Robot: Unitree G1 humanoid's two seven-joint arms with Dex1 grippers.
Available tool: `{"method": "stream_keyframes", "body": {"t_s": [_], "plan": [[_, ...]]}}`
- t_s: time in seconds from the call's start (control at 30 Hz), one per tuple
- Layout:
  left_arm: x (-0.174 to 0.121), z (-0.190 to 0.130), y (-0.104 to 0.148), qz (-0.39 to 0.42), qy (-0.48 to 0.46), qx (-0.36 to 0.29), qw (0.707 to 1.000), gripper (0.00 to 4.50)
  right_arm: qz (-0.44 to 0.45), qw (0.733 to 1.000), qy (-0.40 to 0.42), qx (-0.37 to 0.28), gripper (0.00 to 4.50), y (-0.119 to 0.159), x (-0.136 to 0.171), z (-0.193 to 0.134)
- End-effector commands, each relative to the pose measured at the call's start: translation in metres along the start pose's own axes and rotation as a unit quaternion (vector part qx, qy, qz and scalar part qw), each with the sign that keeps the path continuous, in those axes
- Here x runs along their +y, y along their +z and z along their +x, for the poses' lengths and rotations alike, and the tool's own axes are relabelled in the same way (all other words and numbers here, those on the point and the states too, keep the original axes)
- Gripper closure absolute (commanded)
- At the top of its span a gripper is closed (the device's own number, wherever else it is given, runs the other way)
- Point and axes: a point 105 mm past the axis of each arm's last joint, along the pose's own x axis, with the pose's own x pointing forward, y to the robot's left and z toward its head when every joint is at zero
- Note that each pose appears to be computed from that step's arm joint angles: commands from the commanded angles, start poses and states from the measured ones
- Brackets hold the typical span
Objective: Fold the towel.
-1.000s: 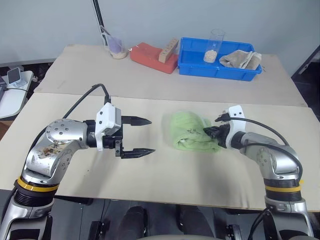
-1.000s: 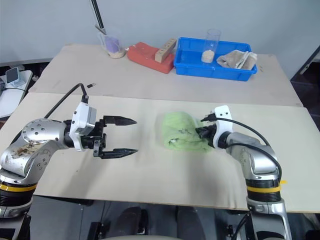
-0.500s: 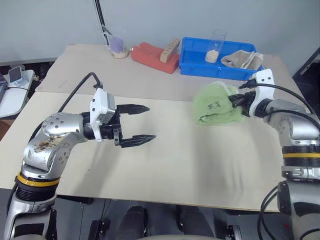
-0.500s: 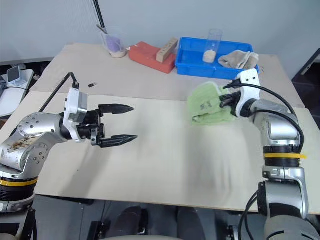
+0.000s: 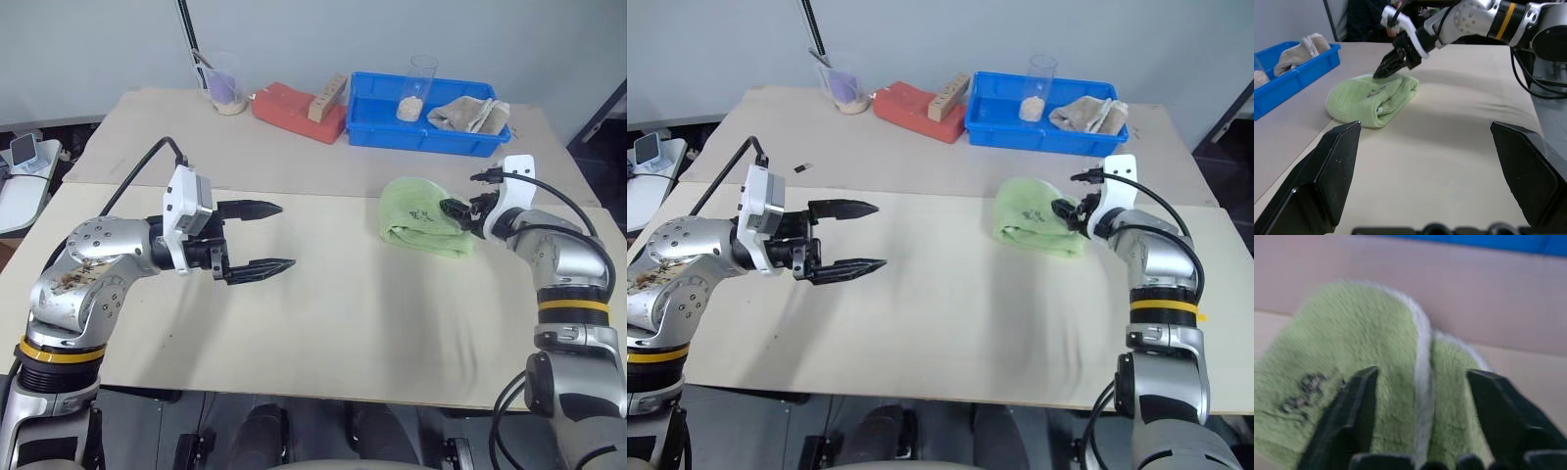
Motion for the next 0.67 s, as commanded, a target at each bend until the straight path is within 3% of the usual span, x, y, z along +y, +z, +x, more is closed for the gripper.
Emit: {"method": "stream_keyframes", "body": {"t_s": [0.03, 0.13, 0.33, 0.47, 0.67], "plan": [[0.015, -0.02, -0.007, 0.021, 0.065, 0.048, 0.996, 0.0, -0.031, 0.997, 0.025, -0.073, 0.01, 0.046, 0.002, -0.023], [0.027, -0.046, -0.016, 0.033, 0.128, 0.103, 0.986, 0.0, -0.137, 0.979, 0.121, -0.093, 0.01, 0.06, 0.026, -0.05], [0.03, -0.092, -0.032, 0.057, 0.203, 0.203, 0.956, 0.0, -0.299, 0.924, 0.233, -0.046, 0.01, 0.039, 0.048, -0.09], [0.031, -0.119, -0.034, 0.03, 0.25, 0.207, 0.945, 0.0, -0.327, 0.909, 0.257, -0.04, 0.01, 0.03, 0.047, -0.106], [0.023, -0.126, -0.033, 0.012, 0.254, 0.2, 0.946, 0.0, -0.33, 0.908, 0.255, -0.035, 0.01, 0.017, 0.041, -0.109]]}}
